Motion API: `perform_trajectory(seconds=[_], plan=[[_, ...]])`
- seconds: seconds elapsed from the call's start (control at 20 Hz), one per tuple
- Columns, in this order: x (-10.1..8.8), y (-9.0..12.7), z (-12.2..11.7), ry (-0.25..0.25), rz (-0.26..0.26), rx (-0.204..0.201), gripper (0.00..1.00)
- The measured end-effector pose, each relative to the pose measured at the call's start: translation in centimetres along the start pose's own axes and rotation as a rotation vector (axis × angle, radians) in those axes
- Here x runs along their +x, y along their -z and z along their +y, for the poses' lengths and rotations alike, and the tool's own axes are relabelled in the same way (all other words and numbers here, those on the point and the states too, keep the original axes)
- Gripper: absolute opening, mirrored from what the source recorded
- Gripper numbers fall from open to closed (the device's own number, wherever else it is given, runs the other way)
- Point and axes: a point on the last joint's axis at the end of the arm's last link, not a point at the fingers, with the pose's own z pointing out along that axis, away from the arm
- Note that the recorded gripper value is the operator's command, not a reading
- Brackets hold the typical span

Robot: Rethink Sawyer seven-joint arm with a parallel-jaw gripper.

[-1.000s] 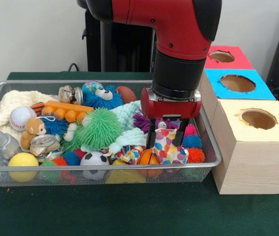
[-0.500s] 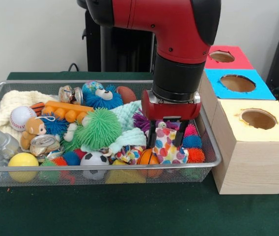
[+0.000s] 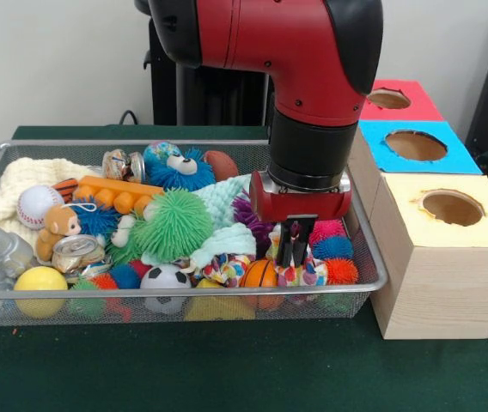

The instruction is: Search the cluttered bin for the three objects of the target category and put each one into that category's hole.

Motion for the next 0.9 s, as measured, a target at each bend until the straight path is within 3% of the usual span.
perform_trajectory(seconds=[0.65,0.9], plan=[[0.1,0.0,0.1,-0.001,-0.005,-0.001,0.00],[0.2,2.8,0.9,-0.026,-0.005,-0.034,0.00]])
